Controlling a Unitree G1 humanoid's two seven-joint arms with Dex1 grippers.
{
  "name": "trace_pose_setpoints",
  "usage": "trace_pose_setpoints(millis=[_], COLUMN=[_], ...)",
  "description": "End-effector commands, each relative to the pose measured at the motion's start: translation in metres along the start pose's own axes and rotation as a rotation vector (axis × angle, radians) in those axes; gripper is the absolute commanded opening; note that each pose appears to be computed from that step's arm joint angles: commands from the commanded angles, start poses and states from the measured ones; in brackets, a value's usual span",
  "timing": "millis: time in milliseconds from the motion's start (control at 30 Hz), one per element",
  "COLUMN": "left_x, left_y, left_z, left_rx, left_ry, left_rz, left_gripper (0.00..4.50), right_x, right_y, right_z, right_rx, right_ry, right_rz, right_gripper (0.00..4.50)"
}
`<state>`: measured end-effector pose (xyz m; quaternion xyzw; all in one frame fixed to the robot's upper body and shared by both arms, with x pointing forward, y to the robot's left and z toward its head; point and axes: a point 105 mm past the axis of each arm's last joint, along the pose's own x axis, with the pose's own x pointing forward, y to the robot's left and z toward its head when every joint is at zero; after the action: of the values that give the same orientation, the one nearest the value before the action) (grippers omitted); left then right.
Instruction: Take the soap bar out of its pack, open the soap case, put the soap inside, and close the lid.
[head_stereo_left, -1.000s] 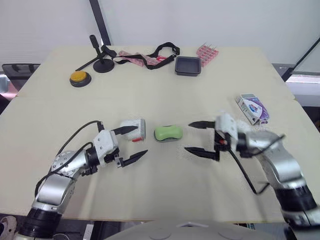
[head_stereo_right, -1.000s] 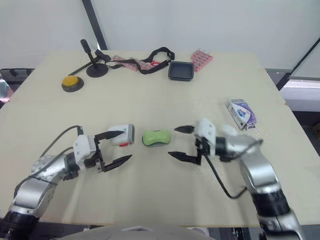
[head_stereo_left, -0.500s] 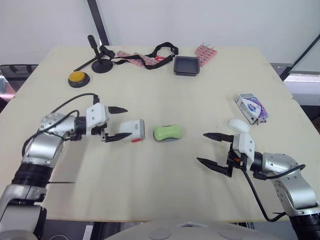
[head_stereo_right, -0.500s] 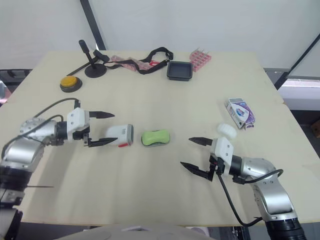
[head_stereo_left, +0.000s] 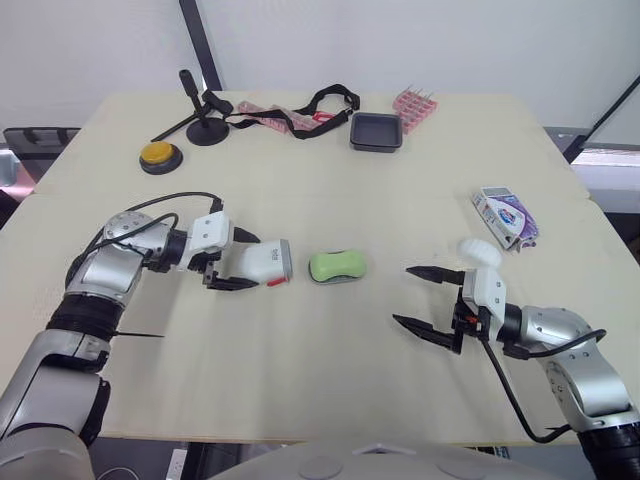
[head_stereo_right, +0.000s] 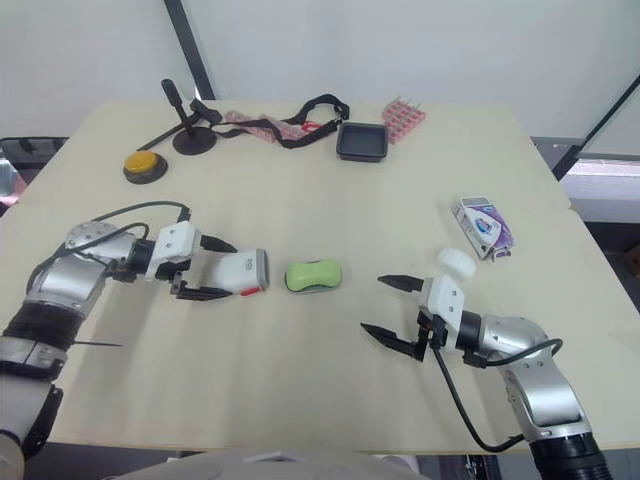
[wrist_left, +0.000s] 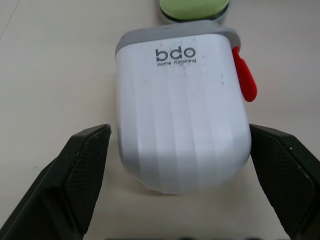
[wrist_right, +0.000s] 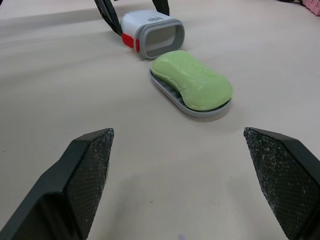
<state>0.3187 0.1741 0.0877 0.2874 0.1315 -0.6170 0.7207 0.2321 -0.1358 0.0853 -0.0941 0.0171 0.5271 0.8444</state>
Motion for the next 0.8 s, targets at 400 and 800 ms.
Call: trace_pose_setpoints(millis=[400,800], left_x=[0.011,0.016], left_y=[0.004,0.007], left_z=[0.005,0.007], left_rx=[0.023,0.030], left_ry=[-0.045,-0.060], left_rz=[0.057,0.073], left_gripper=[4.50,4.50], right_x=[-0.002,-0.002], right_y=[-0.005,-0.002], right_z=[0.013,0.007], right_rx=[-0.048,-0.033], right_ry=[-0.020,-0.010], right_rz=[-0.005,-0.006], right_gripper=[4.48,4.48])
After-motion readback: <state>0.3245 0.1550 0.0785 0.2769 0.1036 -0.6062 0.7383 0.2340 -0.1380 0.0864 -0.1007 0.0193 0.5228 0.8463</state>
